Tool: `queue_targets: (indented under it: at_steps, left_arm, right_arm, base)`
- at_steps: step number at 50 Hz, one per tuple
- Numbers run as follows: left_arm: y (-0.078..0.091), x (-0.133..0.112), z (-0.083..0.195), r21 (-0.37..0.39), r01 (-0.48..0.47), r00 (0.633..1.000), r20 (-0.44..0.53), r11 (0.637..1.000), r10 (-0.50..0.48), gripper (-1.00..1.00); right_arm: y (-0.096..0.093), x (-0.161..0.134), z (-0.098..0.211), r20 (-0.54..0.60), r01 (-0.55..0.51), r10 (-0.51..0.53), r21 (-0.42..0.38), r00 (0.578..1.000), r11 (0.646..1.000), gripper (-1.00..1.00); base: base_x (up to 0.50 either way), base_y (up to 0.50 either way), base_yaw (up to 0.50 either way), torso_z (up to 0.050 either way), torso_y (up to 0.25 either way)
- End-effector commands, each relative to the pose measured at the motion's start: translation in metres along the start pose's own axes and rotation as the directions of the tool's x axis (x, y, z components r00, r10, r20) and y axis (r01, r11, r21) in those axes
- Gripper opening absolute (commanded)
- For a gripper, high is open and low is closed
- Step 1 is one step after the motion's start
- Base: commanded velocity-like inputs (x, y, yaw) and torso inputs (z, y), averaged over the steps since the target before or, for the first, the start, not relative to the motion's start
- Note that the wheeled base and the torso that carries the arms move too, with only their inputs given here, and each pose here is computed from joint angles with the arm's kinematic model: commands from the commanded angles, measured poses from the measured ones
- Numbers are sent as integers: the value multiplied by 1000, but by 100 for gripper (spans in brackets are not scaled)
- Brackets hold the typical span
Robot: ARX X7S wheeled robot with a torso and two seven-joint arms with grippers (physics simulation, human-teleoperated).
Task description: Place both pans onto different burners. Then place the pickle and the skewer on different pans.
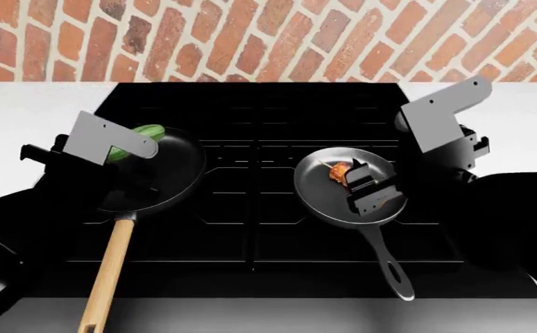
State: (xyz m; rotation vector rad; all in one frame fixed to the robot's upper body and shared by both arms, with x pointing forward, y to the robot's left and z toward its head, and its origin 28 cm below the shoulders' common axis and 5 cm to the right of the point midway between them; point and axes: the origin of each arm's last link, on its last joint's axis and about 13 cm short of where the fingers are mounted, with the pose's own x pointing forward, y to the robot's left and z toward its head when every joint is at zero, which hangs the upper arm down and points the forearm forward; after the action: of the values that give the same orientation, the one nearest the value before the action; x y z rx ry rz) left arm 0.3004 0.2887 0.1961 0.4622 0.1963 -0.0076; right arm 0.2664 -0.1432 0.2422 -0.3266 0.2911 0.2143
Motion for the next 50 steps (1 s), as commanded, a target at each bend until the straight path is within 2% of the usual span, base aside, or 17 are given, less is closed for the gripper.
queue_targets:
  at_steps: [1,20,21,40,50]
  left_arm:
    - [-2,2,-3,1,5,1000,-17,1000,-5,-100]
    - [-3,2,-5,-3,19,999,-33,1000,-19,-100]
    - [-3,2,-5,-2,17,999,-31,1000,-17,100]
    - [-3,3,-2,3,14,1000,-11,1000,-14,100]
    - [-2,1,7,-12,1,999,37,1000,0,100]
  right_arm:
    - [-1,1,-2,-4,0,0,3,1000,1000,100]
    - [4,-1,0,-11,-1,1,9,1000,1000,100]
    - [3,0,-3,-12,-1,1,9,1000,1000,100]
    - [3,0,-4,-20,-6,6,8,1000,1000,100]
    - [4,0,-2,-12,-5,5,14,1000,1000,100]
  base:
    - [0,0,0,0,0]
    - [0,0,0,0,0]
    - [0,0,0,0,0]
    - [0,0,0,0,0]
    - [0,0,0,0,0]
